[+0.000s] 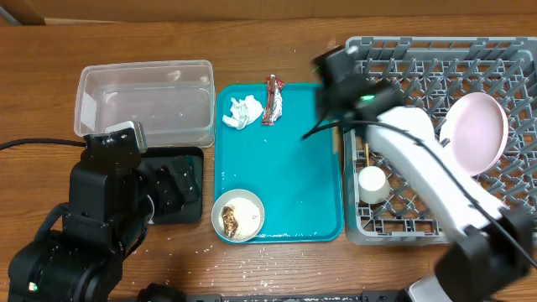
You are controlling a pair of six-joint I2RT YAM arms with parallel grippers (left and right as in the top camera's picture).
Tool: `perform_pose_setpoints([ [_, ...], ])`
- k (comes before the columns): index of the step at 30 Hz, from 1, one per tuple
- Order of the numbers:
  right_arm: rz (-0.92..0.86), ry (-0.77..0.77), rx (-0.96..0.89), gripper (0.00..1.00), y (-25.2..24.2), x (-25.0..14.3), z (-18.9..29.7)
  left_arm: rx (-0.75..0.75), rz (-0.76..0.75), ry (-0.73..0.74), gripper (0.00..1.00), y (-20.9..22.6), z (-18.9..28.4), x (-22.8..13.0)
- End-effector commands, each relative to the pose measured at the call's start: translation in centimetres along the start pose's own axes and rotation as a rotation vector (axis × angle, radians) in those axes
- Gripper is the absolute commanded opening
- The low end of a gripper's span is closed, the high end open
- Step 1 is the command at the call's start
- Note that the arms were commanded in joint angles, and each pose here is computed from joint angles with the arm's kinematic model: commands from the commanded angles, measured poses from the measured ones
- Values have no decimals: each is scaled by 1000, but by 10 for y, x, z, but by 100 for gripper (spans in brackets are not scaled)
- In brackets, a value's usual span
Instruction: Sort waste into correct bins and load items into the dishwasher
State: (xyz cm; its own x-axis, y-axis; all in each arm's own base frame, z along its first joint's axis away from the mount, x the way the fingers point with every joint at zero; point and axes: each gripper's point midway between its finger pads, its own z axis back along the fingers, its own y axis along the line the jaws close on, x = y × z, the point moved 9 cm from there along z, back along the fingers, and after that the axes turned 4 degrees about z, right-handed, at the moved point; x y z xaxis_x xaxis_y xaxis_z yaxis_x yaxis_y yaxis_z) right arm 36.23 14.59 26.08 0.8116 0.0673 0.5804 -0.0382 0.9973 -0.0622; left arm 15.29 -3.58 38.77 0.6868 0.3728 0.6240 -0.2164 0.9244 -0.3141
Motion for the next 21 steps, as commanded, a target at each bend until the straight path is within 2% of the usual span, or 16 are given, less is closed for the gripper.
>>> perform_pose_setpoints([
  [1, 5, -19, -113, 4, -36, 10, -10, 1, 11, -19, 100, -1, 4, 2],
  [5, 62, 13, -135, 4, -57, 10, -32, 1, 11, -19, 100, -1, 4, 2],
  [10, 80, 131, -91, 4, -57, -6, -62, 1, 11, -19, 100, -1, 4, 2],
  [12, 83, 152, -95, 26, -57, -10, -65, 1, 11, -19, 100, -1, 4, 2],
  [14, 39, 148, -98, 43, -57, -7, -54, 1, 11, -19, 100, 0, 4, 2],
  [18, -62, 81, -73, 47, -57, 10, -6, 1, 11, -19, 100, -1, 4, 2],
  [21, -82, -10, 43, 49, -52, 19, 54, 1, 11, -19, 100, -1, 4, 2],
])
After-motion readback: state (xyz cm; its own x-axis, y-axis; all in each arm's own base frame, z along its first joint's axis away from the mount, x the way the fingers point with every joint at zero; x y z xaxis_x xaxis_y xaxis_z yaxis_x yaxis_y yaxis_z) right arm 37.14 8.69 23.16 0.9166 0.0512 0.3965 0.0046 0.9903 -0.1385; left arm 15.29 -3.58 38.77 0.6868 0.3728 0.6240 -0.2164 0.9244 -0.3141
